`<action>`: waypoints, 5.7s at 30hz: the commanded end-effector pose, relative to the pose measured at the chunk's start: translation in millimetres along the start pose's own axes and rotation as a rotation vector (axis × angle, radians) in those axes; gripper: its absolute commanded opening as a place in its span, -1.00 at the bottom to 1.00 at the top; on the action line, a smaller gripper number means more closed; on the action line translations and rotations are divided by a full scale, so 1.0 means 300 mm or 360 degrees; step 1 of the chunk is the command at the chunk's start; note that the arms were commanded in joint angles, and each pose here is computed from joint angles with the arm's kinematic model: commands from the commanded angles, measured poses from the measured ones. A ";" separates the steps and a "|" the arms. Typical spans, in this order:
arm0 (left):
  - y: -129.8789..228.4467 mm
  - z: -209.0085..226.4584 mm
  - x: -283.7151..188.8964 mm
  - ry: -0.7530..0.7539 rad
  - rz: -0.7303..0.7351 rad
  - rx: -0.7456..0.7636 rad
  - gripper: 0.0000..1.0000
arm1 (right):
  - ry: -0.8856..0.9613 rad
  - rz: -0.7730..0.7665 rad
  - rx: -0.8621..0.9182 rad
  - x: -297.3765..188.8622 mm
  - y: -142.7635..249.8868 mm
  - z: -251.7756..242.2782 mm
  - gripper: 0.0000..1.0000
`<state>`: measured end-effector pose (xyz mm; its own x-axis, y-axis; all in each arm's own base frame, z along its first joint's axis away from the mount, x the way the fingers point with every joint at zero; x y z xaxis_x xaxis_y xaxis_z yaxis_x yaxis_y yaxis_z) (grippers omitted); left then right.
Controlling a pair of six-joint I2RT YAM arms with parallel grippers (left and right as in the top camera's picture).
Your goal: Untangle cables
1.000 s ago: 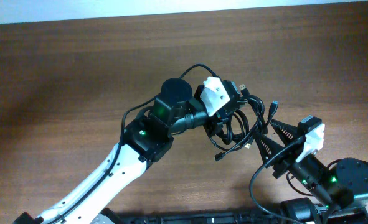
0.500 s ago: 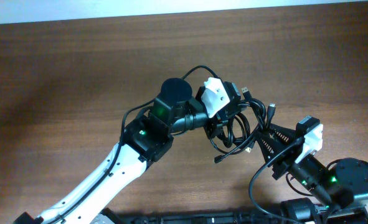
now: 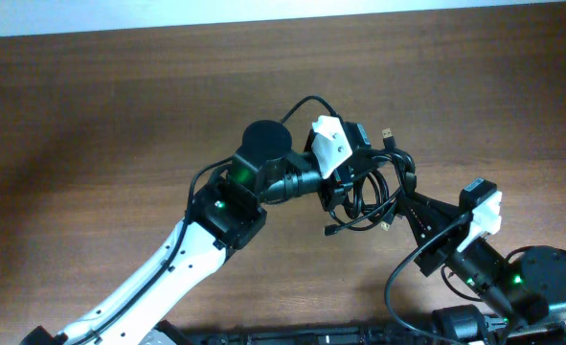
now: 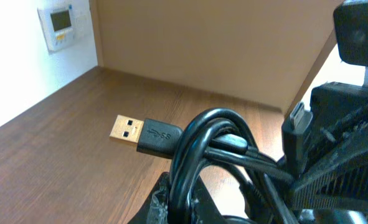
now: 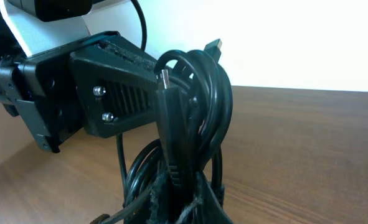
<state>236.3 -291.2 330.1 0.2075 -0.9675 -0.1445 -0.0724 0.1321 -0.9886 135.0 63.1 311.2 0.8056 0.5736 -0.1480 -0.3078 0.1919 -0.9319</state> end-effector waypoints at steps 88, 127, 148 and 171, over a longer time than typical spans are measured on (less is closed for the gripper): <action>-0.101 -0.003 -0.058 0.0118 -0.0176 0.0048 -1.00 | 0.0590 0.0413 0.0464 0.186 0.117 -0.245 0.97; -0.037 0.372 -0.317 -0.0798 -0.0494 -0.1624 -1.00 | 0.0067 0.0342 0.1521 0.228 0.036 -0.114 0.97; -0.145 0.203 -0.171 -0.0319 -0.0567 -0.1816 -1.00 | -0.0361 0.0423 0.1428 0.316 -0.025 -0.080 0.78; -0.041 0.340 -0.274 -0.0772 -0.0355 -0.1204 0.52 | 0.0896 0.0689 0.1421 0.219 0.267 -0.291 -0.92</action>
<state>326.3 -193.7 348.7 0.6843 -0.7245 -0.0831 -0.6744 -0.5854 -0.4500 210.2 67.4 209.8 0.5655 0.5342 -0.6284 -0.7617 0.6305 -0.1494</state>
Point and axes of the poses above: each gripper's point midway between its finger pads, its own x axis out along the fingers, its own z axis along the line the jaws close on, y = z × x, the point moved 7 cm from there along -x, back along the fingers, and after that the axes turned 3 degrees about x, right-handed, at the moved point
